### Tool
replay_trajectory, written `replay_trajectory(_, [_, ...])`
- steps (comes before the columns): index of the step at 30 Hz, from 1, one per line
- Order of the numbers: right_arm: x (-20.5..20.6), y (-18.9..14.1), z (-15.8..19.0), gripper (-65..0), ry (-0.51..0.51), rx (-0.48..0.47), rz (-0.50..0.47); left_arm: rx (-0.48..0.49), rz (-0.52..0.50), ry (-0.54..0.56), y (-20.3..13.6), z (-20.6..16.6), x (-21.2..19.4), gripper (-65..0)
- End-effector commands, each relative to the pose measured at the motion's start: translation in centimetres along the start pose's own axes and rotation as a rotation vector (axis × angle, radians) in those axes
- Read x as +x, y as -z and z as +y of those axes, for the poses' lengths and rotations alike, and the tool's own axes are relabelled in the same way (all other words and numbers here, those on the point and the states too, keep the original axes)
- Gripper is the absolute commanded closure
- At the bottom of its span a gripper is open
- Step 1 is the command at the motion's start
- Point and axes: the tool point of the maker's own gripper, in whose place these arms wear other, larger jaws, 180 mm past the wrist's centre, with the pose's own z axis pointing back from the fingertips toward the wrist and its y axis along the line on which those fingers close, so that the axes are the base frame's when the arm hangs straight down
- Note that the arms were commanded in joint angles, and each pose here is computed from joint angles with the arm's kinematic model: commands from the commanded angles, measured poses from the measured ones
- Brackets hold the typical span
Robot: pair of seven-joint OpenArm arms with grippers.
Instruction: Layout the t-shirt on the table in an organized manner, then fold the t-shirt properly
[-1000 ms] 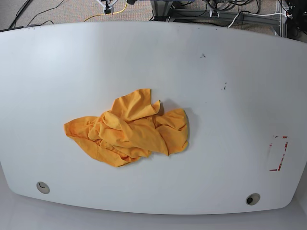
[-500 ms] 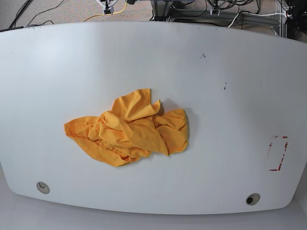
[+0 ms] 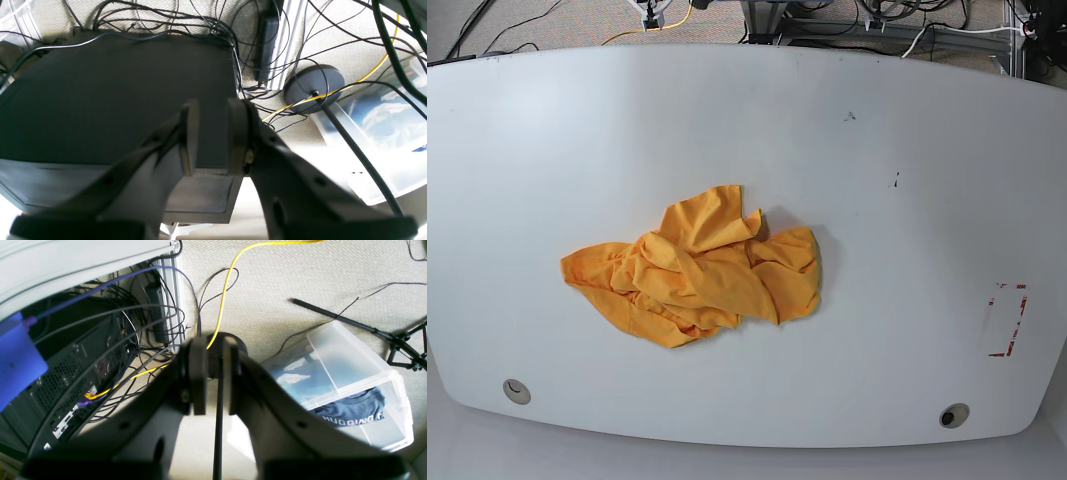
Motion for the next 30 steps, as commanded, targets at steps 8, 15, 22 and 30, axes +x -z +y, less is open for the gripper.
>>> replay_trajectory(8, [-0.02, -0.09, -0.31, -8.8, 0.001, -0.005, -0.005, 0.006, 0.004, 0.000, -0.03, 0.36, -0.09, -12.8])
replay_trajectory(15, [-0.16, -0.11, -0.34, -8.7, 0.003, -0.006, -0.003, 0.008, -0.003, 0.000, -0.06, 0.47, -0.04, -12.8])
replay_trajectory(22, [0.03, -0.12, -0.35, -8.8, 0.001, -0.005, -0.005, 0.011, -0.006, 0.003, -0.08, 0.52, -0.01, -12.9])
replay_trajectory(30, [-0.15, -0.16, -0.51, -8.5, 0.002, -0.011, -0.002, 0.018, -0.008, 0.007, -0.11, 1.03, -0.16, -13.2])
